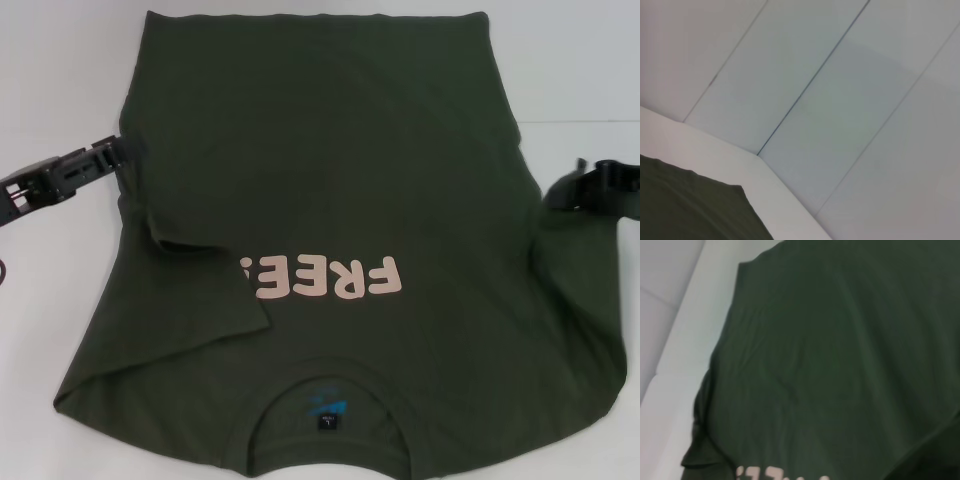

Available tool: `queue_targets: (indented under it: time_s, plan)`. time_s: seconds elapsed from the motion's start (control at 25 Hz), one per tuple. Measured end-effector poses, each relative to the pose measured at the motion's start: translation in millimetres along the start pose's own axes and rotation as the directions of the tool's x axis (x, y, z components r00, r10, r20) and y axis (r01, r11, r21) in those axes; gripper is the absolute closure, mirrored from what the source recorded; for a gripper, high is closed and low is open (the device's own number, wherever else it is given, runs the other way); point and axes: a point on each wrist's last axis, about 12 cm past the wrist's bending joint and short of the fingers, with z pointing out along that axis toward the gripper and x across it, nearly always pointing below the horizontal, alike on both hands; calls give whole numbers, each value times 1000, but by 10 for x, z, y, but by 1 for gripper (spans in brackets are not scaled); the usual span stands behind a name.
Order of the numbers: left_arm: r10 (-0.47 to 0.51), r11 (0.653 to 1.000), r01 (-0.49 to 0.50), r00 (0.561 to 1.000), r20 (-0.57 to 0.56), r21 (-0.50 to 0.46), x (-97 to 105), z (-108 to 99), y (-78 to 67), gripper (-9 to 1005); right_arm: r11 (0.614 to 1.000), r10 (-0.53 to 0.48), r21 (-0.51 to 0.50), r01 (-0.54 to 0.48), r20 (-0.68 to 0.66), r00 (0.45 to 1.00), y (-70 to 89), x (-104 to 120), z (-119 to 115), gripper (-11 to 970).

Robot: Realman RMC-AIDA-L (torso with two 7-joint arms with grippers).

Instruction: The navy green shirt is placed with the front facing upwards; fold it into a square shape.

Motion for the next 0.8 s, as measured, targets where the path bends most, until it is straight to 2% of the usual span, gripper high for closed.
queue_targets:
  time_s: [0.32, 0.56, 0.8]
  plan:
    - [-48, 999, 49, 997, 63, -8, 25, -60, 67, 306, 1000, -10, -29, 10, -1, 1000, 221, -51, 351, 911]
    - [-56, 998, 59, 993, 99, -27, 5, -123, 98, 310, 1000, -12, -10, 12, 9, 1000, 289, -64, 542, 908]
    - [-75, 996, 80, 990, 115, -44, 16, -148, 141, 319, 1000, -8, -12, 8, 22, 1000, 315, -66, 604, 905]
